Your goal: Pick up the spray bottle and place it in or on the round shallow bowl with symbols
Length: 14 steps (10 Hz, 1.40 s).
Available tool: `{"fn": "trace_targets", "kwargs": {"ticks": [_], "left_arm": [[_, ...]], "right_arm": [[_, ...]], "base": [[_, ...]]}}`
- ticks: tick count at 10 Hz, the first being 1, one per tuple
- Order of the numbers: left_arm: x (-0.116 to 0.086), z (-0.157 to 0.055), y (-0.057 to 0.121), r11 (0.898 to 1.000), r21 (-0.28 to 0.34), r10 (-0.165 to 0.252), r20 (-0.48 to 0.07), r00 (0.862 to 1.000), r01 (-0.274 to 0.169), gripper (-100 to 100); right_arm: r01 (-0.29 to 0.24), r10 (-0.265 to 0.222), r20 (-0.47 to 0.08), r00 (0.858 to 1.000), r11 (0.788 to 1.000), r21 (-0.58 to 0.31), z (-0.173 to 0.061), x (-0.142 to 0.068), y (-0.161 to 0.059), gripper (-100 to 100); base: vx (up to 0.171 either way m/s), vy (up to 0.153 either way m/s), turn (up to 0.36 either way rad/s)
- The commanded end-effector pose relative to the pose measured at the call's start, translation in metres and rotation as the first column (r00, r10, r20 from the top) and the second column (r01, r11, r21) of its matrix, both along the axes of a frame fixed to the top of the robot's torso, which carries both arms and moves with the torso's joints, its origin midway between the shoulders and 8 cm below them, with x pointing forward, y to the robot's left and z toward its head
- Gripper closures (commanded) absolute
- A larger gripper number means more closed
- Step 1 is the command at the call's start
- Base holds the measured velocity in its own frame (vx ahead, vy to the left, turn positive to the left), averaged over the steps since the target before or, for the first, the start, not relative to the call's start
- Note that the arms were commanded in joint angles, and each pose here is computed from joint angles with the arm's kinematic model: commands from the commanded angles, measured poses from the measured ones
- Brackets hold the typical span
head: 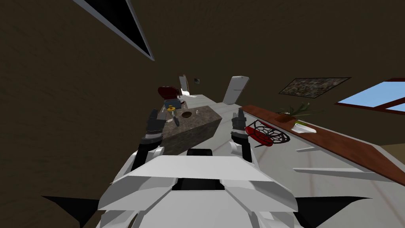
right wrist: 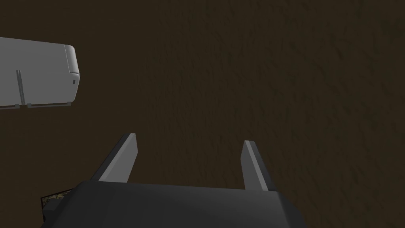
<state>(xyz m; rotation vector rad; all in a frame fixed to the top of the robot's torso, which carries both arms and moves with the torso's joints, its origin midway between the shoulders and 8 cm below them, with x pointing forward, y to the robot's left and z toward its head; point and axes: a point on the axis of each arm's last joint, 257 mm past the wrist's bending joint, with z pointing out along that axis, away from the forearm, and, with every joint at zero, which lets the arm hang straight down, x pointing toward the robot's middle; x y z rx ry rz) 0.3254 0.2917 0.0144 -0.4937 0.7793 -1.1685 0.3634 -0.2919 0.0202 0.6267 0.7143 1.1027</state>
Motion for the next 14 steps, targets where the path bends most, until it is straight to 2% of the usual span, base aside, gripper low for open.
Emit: {"fn": "trace_targets", "kwargs": {"ticks": [1, 4, 5, 7, 10, 14], "left_arm": [[0.006, -0.016, 0.008, 0.998, 0.048, 0.031, -0.059, 0.998, -0.028, -100], [0.013, -0.049, 0.033, 0.984, 0.154, 0.113, -0.172, 0.979, -0.087, -100], [0.014, -0.060, 0.043, 0.975, 0.194, 0.146, -0.209, 0.967, -0.106, -100], [0.014, -0.083, 0.065, 0.951, 0.275, 0.217, -0.277, 0.936, -0.140, -100], [0.010, -0.114, 0.103, 0.901, 0.399, 0.329, -0.364, 0.871, -0.173, -100], [0.001, -0.151, 0.154, 0.817, 0.549, 0.465, -0.448, 0.763, -0.176, -100]], "right_arm": [[0.000, 0.000, 0.000, 1.000, 1.000, 0.000, 0.000, 0.000, 0.000, 0], [0.000, 0.000, 0.000, 1.000, 1.000, 0.000, 0.000, 0.000, 0.000, 0], [0.000, 0.000, 0.000, 1.000, 1.000, 0.000, 0.000, 0.000, 0.000, 0], [0.000, 0.000, 0.000, 1.000, 1.000, 0.000, 0.000, 0.000, 0.000, 0], [0.000, 0.000, 0.000, 1.000, 1.000, 0.000, 0.000, 0.000, 0.000, 0], [0.000, 0.000, 0.000, 1.000, 1.000, 0.000, 0.000, 0.000, 0.000, 0]], "base": [[-0.022, -0.059, 0.008], [-0.036, -0.062, 0.005], [-0.047, -0.074, 0.007], [-0.038, -0.086, 0.003], [-0.032, -0.093, -0.001], [-0.007, -0.088, -0.014]]}}
